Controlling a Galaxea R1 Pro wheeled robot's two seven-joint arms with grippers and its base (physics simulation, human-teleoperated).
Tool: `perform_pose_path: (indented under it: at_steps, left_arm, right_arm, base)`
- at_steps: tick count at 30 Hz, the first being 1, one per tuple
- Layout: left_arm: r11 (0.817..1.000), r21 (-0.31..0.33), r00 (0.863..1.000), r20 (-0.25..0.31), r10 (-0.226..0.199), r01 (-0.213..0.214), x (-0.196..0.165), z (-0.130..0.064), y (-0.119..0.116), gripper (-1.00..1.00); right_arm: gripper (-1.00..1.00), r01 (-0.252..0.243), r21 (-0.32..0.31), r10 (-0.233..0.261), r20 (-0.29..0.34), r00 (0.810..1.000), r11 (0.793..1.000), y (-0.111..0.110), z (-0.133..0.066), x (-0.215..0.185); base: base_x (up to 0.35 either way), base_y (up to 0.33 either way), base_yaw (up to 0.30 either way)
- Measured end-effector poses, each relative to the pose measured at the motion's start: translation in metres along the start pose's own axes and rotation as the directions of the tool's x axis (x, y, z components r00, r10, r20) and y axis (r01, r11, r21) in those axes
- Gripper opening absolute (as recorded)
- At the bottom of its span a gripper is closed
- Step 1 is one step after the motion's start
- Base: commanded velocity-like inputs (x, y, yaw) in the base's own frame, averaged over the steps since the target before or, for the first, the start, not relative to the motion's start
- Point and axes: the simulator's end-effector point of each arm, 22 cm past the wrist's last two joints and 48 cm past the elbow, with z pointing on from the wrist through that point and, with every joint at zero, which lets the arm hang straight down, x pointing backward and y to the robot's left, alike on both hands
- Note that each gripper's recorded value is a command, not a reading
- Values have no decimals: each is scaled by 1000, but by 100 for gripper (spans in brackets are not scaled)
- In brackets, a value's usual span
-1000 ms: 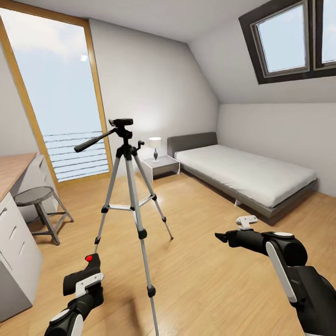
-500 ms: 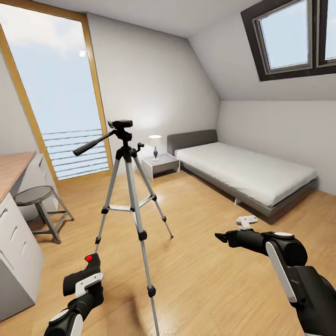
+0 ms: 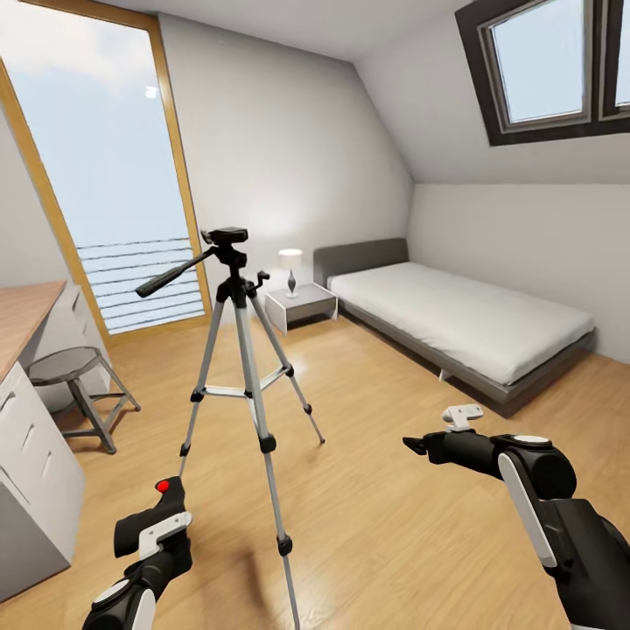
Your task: Attach the digital camera to the camera tripod in the bedroom.
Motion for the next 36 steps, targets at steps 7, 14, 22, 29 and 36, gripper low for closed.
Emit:
perform_pose_path:
  at_steps: [7,14,22,29,36]
  left_arm:
    - [1000,-10,1000,-6,2,-2,3,1,3,-100]
    - [1000,-11,1000,3,6,-6,6,1,4,-100]
    - [1000,-9,1000,8,5,-5,7,1,4,-100]
    - [1000,-5,1000,8,6,-6,7,1,3,-100]
    - [1000,-1,1000,8,7,-7,8,1,2,-100]
  right_arm:
    - [100,-2,-2,2,-8,1000,1000,0,3,3]
    - [100,0,-5,0,-16,1000,1000,1,4,7]
    - [100,15,-4,-15,23,1000,1000,0,5,0]
    - [100,15,-5,-15,30,999,1000,0,5,-1]
    - [100,13,-7,-13,32,999,1000,2,5,-1]
  base:
    - [0,0,0]
    - [-84,-76,0]
    - [-261,-153,0]
    - [-307,-157,-4]
    - [-319,-157,-118]
